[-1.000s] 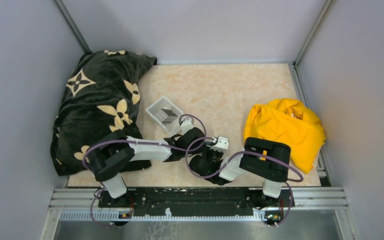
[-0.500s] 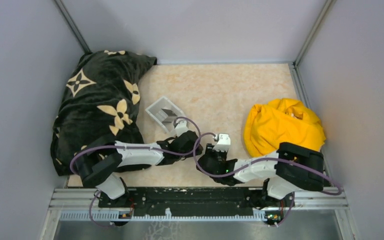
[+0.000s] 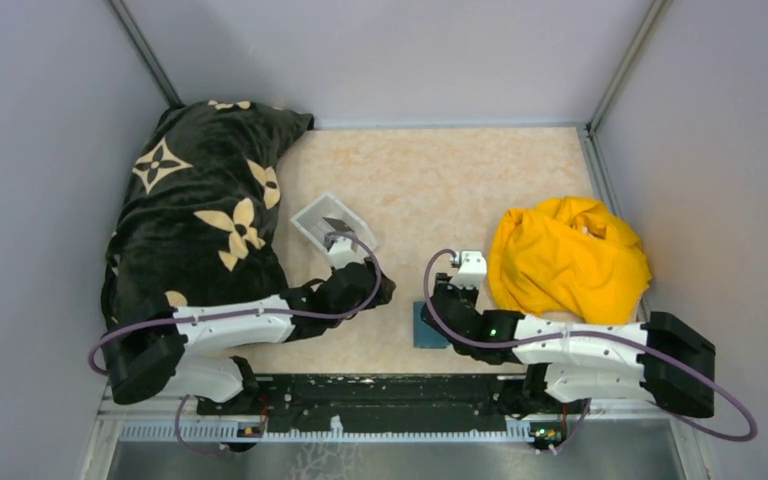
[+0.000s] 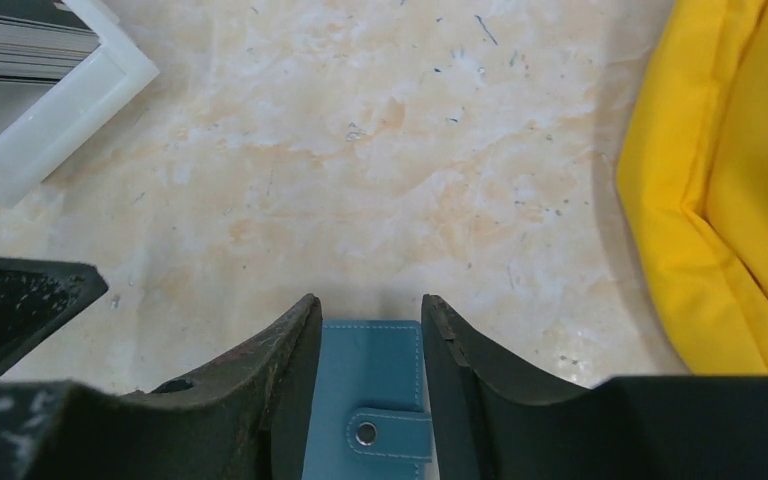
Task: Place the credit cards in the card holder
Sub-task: Close the card holder at the center of the board, then reset both arms
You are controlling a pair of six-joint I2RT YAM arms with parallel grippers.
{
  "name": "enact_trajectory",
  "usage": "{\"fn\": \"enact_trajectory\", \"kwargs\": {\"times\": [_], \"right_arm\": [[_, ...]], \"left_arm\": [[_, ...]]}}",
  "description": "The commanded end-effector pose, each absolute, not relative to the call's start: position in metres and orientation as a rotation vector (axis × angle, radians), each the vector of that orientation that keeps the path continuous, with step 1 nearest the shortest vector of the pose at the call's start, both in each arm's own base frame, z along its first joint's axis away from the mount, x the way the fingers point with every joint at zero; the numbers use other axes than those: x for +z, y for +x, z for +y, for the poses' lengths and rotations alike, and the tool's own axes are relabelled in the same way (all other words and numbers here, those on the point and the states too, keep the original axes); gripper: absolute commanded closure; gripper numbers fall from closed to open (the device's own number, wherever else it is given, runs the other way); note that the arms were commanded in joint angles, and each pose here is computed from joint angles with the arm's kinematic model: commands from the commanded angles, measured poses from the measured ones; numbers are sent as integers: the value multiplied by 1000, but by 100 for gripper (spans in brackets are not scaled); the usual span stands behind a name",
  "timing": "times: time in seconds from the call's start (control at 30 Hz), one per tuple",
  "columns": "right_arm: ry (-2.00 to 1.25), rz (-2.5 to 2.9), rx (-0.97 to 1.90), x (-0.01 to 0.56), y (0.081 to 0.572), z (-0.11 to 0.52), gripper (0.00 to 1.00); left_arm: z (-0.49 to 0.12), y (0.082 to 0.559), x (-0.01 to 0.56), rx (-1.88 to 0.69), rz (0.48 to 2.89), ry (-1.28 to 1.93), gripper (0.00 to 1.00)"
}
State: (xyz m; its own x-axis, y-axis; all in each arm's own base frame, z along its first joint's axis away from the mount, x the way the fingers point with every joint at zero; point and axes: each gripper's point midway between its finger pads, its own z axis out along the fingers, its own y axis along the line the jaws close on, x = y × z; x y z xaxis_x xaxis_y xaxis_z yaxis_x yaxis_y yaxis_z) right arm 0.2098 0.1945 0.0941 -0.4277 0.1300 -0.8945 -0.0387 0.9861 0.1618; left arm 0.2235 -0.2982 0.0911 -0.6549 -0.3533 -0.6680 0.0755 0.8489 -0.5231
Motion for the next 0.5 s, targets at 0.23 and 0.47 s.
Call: {"fn": "enact_trajectory", "kwargs": {"times": [0.23,0.47], "right_arm": [[138,2083,77,66,195,140,53],[115,2008,129,105,205,146,27]], "left_arm": [[-280,171,70,-643,2183,-23,35],[-256,189,98,-521,2014,-28,18]]}}
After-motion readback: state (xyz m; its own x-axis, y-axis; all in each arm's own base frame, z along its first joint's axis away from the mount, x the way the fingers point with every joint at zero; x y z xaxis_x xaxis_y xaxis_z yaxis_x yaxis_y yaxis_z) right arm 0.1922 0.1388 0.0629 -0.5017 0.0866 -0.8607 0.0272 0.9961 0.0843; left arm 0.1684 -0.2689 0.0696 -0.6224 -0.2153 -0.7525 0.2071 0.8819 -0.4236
